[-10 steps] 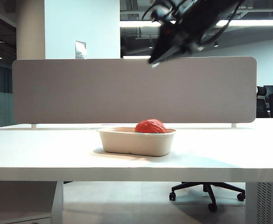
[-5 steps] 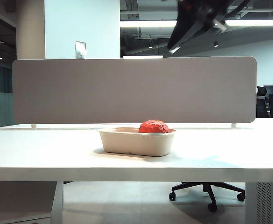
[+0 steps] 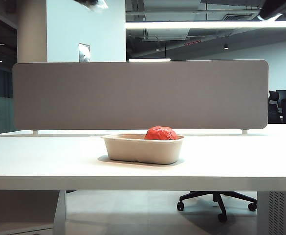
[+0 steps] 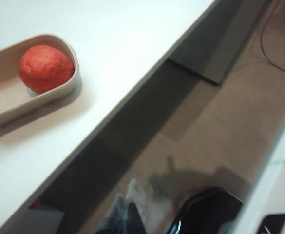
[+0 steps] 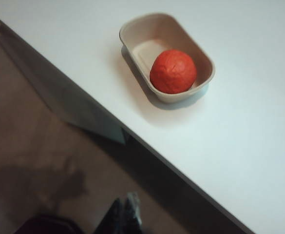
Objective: Pick up the orange and place it into the paper lunchbox.
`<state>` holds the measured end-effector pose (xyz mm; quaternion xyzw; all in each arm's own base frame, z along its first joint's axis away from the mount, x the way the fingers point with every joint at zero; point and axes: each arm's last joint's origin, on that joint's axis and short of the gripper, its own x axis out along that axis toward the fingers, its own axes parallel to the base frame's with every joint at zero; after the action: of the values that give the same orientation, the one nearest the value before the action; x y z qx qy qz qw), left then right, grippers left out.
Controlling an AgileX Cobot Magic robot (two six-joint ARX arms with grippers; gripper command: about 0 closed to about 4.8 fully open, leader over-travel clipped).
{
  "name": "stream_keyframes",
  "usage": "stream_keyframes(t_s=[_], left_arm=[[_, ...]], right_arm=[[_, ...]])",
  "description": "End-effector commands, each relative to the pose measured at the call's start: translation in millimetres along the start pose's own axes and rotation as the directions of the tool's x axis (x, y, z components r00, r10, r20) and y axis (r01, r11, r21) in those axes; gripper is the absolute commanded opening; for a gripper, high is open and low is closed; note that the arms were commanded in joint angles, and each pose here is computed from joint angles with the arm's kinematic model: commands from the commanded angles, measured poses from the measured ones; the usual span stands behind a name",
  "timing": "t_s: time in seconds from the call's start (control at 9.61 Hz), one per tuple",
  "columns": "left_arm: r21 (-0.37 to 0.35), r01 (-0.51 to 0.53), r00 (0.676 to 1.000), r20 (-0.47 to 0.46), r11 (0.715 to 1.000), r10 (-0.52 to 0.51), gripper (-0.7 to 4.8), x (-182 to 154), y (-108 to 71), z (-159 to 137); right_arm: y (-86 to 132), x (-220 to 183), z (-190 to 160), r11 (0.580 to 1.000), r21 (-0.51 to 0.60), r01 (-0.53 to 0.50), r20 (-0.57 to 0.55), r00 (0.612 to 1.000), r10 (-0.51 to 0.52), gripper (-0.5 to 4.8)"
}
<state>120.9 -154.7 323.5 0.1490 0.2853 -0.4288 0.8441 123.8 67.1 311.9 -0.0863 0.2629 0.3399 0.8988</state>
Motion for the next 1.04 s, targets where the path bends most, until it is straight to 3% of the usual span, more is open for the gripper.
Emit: stream_keyframes(t_s=[0.1,0.31,0.42,0.83,0.94,1.04], left_arm=[[0.022,-0.021,0.998,0.066,1.0,0.019,-0.06,3,1.0,-6],[0.033,-0.05,0.994,0.096,0.998,0.047,-0.06,9,3.2,-20],[-0.046,-0.062,0.985,0.158,0.997,0.069,-0.06,10,25.4,-46],[-0.049,-0.054,0.975,0.213,0.997,0.063,-0.06,13,29.5,-47],[-0.122,-0.189,0.9,0.375,0.974,0.222,-0.06,-2,27.5,-75],[-0.135,-0.216,0.884,0.393,0.967,0.252,-0.06,-6,27.5,-82]], right_arm=[[3,-8,-13,0.999,0.028,0.034,0.145,0.989,-0.038,-0.02],[7,-14,-38,0.998,0.033,0.059,0.204,0.977,-0.064,-0.01],[12,-31,-50,0.997,0.024,0.077,0.265,0.961,-0.08,-0.01],[14,-36,-52,0.997,0.019,0.079,0.293,0.953,-0.081,-0.01],[15,-41,-53,0.996,0.016,0.084,0.317,0.945,-0.085,-0.01],[15,-41,-53,0.996,0.016,0.085,0.317,0.945,-0.086,-0.01]])
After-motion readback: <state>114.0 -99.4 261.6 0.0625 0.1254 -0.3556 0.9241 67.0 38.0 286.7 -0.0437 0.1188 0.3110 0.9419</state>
